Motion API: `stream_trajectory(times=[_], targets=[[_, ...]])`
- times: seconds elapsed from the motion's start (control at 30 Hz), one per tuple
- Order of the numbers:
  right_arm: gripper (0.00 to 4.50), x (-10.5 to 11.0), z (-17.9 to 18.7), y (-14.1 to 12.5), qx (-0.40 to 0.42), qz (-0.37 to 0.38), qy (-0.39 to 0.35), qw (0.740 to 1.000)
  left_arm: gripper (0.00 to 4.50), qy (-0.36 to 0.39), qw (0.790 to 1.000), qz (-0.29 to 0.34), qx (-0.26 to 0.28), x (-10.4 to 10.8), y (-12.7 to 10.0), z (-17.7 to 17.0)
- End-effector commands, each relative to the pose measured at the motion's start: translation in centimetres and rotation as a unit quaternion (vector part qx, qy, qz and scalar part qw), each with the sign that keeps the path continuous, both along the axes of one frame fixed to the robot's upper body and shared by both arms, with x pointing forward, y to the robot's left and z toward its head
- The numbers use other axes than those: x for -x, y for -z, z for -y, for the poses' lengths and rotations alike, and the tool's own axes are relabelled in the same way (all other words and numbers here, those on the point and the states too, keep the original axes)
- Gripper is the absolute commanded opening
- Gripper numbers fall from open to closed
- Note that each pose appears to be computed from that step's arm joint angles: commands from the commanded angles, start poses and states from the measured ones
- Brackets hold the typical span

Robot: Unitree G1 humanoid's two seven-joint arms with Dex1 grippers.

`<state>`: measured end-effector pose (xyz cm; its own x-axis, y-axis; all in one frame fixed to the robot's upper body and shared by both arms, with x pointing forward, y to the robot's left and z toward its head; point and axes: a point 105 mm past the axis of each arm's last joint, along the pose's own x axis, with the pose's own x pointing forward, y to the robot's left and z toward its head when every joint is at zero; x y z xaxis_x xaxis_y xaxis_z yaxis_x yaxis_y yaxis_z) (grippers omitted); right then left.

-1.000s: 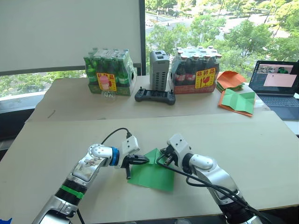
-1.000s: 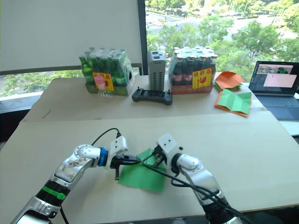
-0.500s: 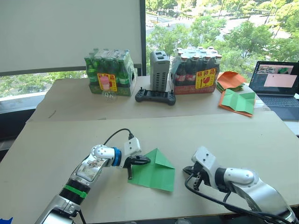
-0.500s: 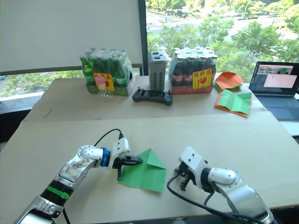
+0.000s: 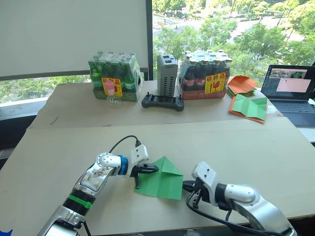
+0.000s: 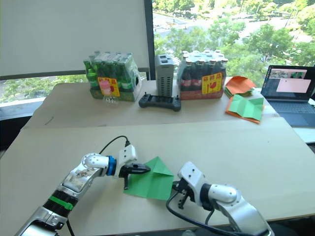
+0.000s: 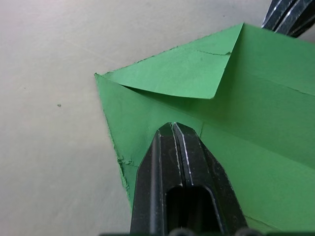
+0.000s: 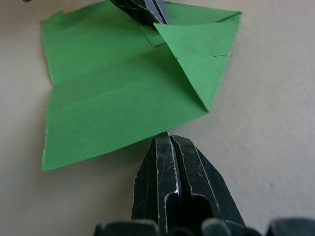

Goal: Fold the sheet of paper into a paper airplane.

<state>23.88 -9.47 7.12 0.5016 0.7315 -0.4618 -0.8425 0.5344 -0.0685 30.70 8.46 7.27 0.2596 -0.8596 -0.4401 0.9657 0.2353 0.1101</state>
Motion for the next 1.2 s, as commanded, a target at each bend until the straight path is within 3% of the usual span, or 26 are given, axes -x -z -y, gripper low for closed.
stream_trajectory(times=[0.03, 0.37, 0.53, 0.8, 1.2], targets=[[0.00, 0.2, -0.6, 0.0, -0.025, -0.007, -0.006, 1.000, 0.02, -0.011, 1.000, -0.006, -0.017, 0.0, 0.5, -0.6], [0.00, -1.7, -1.2, -3.3, -0.099, 0.032, 0.018, 0.994, 0.02, -0.016, 1.000, -0.006, -0.017, -0.1, 0.3, -0.7], [0.00, -2.3, -3.4, -4.0, -0.116, 0.041, 0.002, 0.992, 0.02, -0.017, 1.000, -0.006, -0.017, -0.1, 0.2, -0.6], [0.00, -3.5, -5.2, -3.6, -0.120, 0.043, 0.002, 0.992, 0.02, -0.011, 1.000, -0.003, -0.022, -0.1, 0.1, -0.4], [0.00, -4.2, -5.1, -2.6, -0.106, 0.041, 0.011, 0.993, 0.02, -0.004, 1.000, -0.014, -0.011, 0.1, 0.1, 0.2]])
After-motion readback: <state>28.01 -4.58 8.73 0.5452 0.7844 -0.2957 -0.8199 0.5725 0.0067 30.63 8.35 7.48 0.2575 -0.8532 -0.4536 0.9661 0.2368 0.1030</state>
